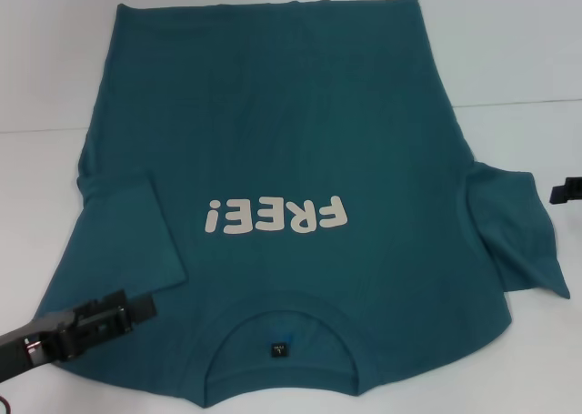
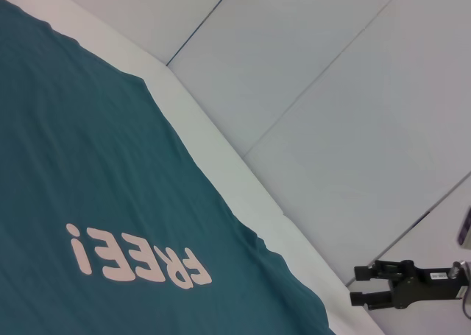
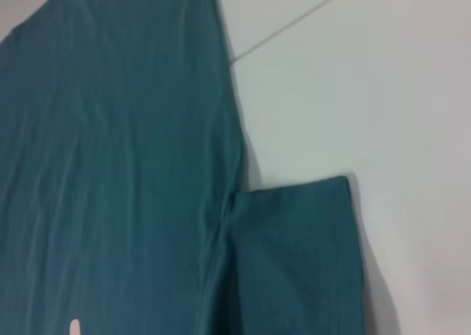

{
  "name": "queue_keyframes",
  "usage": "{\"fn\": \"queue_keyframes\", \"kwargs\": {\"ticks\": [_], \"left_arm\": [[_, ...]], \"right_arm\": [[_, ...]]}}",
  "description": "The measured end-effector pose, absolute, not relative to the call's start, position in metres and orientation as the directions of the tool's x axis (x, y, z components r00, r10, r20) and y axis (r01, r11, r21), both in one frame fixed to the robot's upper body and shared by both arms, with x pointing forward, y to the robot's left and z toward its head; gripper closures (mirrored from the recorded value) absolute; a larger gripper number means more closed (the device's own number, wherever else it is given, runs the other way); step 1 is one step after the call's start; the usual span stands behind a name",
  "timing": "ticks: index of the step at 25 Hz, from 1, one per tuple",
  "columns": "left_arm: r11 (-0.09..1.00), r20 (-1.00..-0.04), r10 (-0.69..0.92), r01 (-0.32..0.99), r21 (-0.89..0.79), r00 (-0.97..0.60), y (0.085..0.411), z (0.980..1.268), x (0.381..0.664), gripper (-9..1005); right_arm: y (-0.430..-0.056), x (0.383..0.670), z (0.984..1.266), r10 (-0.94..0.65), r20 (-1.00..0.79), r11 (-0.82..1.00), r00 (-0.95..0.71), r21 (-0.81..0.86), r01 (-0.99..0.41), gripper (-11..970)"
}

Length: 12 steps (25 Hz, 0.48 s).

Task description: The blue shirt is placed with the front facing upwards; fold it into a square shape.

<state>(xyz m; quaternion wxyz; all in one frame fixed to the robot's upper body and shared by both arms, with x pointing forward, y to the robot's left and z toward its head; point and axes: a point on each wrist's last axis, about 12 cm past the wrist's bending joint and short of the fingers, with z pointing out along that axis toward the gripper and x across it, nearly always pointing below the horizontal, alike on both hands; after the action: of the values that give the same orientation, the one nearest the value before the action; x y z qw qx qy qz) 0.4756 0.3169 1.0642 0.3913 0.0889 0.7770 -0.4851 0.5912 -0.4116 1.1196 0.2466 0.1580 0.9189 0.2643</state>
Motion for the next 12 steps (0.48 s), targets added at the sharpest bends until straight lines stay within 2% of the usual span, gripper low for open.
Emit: {"fn": "queue_keyframes", "kwargs": {"ticks": [12], "left_arm": [[0.511, -0.695, -0.242, 0.520, -0.684, -0.677, 0.315, 1.064, 0.477, 80]], "right_arm": [[-0.392, 0.606, 1.100, 0.460, -0.350, 0.795, -0.816, 0.572, 0.202, 42]]}}
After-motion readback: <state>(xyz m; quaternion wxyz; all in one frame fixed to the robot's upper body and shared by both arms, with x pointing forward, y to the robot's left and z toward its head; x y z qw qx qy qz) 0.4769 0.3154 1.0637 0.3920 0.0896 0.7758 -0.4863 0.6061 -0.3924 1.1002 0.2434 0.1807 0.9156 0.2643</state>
